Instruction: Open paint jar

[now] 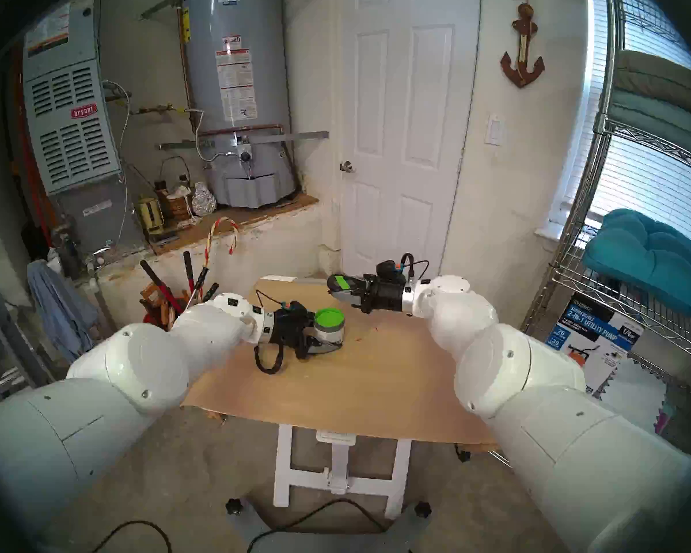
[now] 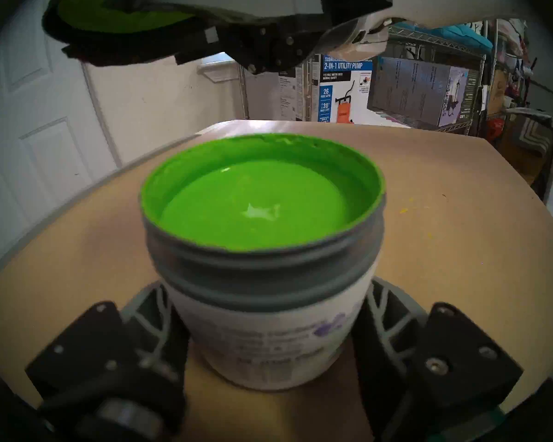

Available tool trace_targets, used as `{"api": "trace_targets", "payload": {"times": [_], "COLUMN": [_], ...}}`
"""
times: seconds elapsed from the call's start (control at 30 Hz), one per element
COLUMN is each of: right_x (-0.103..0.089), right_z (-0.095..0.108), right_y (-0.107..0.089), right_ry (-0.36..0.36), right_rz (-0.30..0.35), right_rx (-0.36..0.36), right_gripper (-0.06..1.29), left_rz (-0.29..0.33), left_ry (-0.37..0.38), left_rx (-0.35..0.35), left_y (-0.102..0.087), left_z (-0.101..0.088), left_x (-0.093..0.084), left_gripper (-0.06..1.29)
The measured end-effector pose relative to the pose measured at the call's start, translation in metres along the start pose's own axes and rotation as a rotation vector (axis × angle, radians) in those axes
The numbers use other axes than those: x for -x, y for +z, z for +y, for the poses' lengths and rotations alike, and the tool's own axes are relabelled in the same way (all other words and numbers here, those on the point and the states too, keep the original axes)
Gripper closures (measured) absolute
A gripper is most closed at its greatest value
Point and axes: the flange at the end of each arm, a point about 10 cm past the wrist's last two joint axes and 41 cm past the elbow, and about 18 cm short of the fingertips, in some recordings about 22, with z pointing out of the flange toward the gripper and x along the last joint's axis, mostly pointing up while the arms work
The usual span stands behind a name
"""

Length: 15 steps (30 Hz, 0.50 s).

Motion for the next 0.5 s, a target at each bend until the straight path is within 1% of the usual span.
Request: {"api": "trace_targets", "payload": {"times": [0.13,0.23,0.5], "right_x": [0.002,0.003,0.006], "right_z": [0.003,0.004,0.007], "right_y": [-0.005,-0.008,-0.015], "right_ry": [0.001,0.002,0.006], "right_rz": [0.000,0.000,-0.001], "right_rx": [0.017,0.028,0.049], "right_gripper": [0.60,0.60,0.60], "left_rz": [-0.003,-0.006,-0.012], "left_ry": [-0.005,-0.009,-0.014], "left_rx": [0.001,0.002,0.005], "left_y": [0.000,0.000,0.000], "left_z": [0.000,0.000,0.000], "left_x": [0.000,0.000,0.000], "left_gripper": [0.48,0.45,0.45]}}
